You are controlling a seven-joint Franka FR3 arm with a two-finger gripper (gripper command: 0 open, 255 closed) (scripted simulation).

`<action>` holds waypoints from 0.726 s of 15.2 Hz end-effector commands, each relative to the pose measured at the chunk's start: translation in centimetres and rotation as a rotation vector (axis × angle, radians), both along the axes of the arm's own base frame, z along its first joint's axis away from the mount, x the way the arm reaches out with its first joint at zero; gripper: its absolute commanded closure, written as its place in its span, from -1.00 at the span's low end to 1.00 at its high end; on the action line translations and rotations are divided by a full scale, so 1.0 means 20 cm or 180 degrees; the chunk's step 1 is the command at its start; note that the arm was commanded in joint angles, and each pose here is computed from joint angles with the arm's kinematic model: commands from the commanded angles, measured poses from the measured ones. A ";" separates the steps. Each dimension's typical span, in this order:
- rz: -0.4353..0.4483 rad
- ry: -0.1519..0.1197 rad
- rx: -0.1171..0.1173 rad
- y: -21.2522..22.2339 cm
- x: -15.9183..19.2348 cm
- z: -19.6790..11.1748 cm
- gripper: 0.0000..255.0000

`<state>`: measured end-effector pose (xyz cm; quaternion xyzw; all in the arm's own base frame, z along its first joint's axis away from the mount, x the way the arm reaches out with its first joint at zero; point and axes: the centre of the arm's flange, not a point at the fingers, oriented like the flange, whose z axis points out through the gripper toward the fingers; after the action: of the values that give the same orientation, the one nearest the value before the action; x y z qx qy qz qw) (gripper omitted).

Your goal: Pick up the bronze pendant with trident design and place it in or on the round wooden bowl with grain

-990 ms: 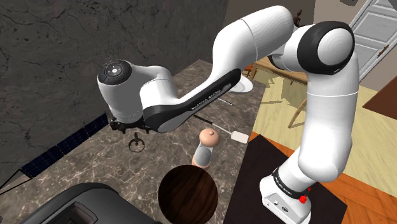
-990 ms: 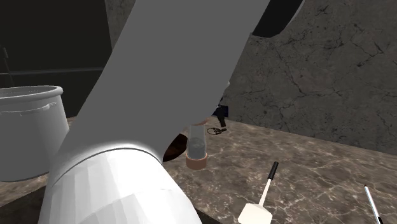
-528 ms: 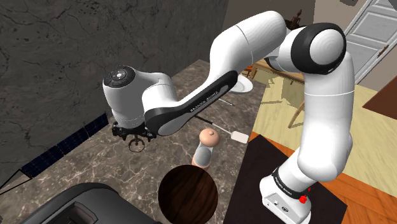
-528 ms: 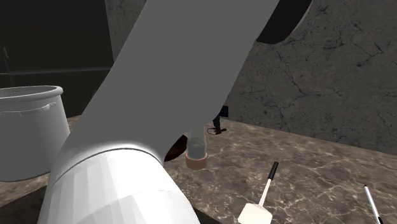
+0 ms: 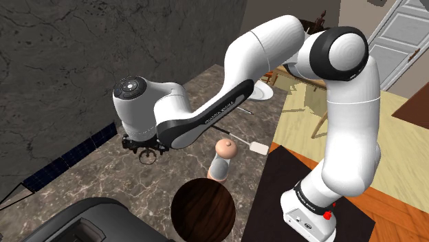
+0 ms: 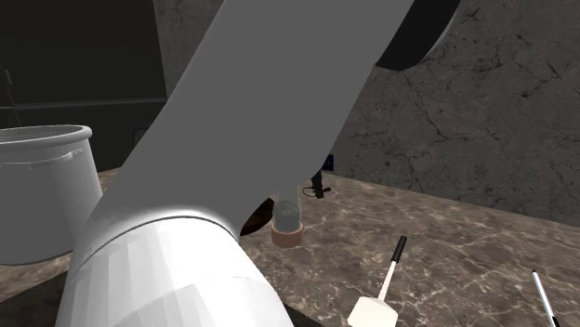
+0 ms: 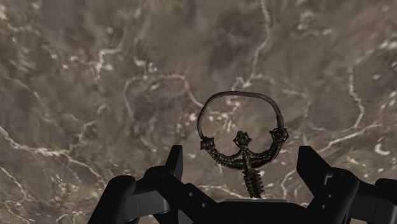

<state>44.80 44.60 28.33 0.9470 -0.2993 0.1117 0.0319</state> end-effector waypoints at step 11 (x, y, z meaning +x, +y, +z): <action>0.0000 0.0000 0.0000 0.00 0.00 0.00 1.00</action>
<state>44.79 44.69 28.70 0.9469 -0.2990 0.1139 0.0305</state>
